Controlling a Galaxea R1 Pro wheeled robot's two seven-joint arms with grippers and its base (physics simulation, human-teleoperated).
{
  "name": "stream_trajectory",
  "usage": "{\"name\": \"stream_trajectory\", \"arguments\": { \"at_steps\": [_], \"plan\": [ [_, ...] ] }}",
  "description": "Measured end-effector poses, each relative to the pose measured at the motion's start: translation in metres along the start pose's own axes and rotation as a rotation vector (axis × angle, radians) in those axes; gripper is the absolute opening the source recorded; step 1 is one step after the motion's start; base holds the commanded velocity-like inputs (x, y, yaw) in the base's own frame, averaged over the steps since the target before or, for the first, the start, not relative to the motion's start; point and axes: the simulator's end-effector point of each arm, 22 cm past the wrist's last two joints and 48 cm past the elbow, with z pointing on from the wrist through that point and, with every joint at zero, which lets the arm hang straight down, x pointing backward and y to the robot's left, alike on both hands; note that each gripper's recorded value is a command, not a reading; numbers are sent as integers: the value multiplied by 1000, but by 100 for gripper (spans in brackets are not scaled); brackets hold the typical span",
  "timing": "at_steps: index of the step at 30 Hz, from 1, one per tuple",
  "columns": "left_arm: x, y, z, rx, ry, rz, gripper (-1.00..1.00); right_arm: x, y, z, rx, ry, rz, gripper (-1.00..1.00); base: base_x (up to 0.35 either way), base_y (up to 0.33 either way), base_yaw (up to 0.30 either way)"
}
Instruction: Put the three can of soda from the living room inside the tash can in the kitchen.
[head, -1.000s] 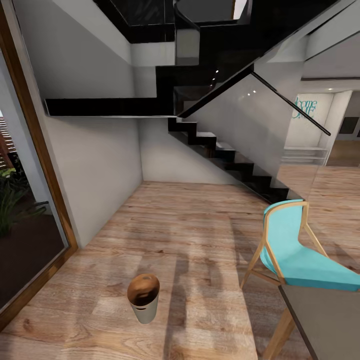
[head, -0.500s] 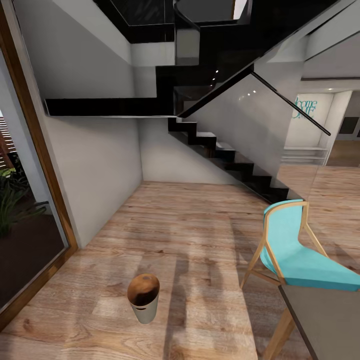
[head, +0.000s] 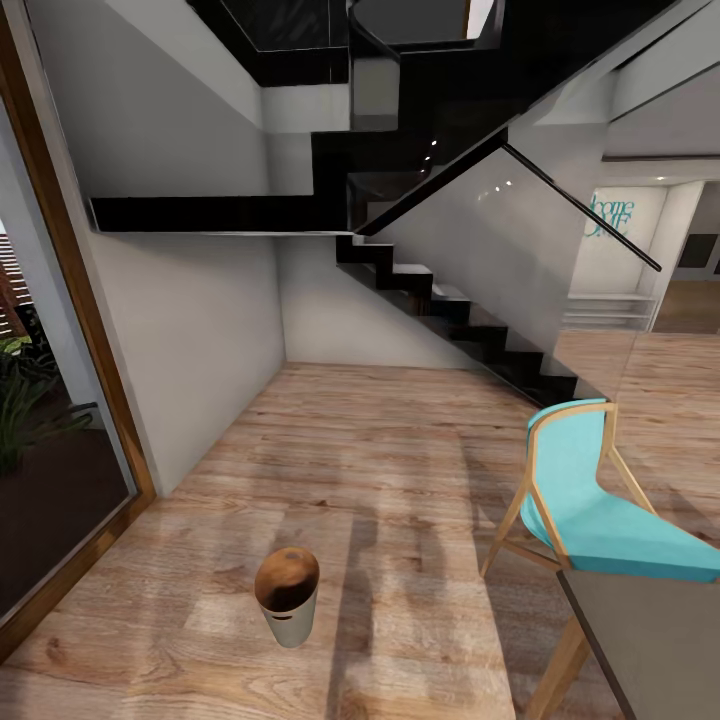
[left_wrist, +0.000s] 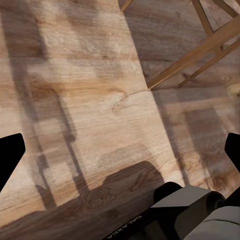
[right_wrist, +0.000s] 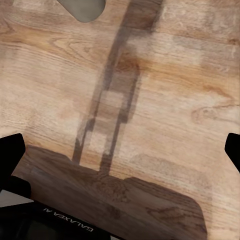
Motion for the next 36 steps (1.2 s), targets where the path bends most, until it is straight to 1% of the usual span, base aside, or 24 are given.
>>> {"name": "stream_trajectory", "arguments": {
  "at_steps": [12, 20, 30, 36],
  "plan": [
    [0, 0, 0, 0, -1, 1, 100, 1, 0, 0, 1, 1, 0, 100, 89, 0, 0],
    [-1, 0, 0, 0, -2, 0, 100, 1, 0, 0, 1, 1, 0, 100, 231, 0, 0],
    [-1, 0, 0, 0, -2, 0, 100, 1, 0, 0, 2, 1, 1, 100, 36, 0, 0],
    [-2, 0, 0, 2, -4, 2, 100, 1, -1, 0, 2, 1, 0, 100, 196, 18, 0]
  ]
}}
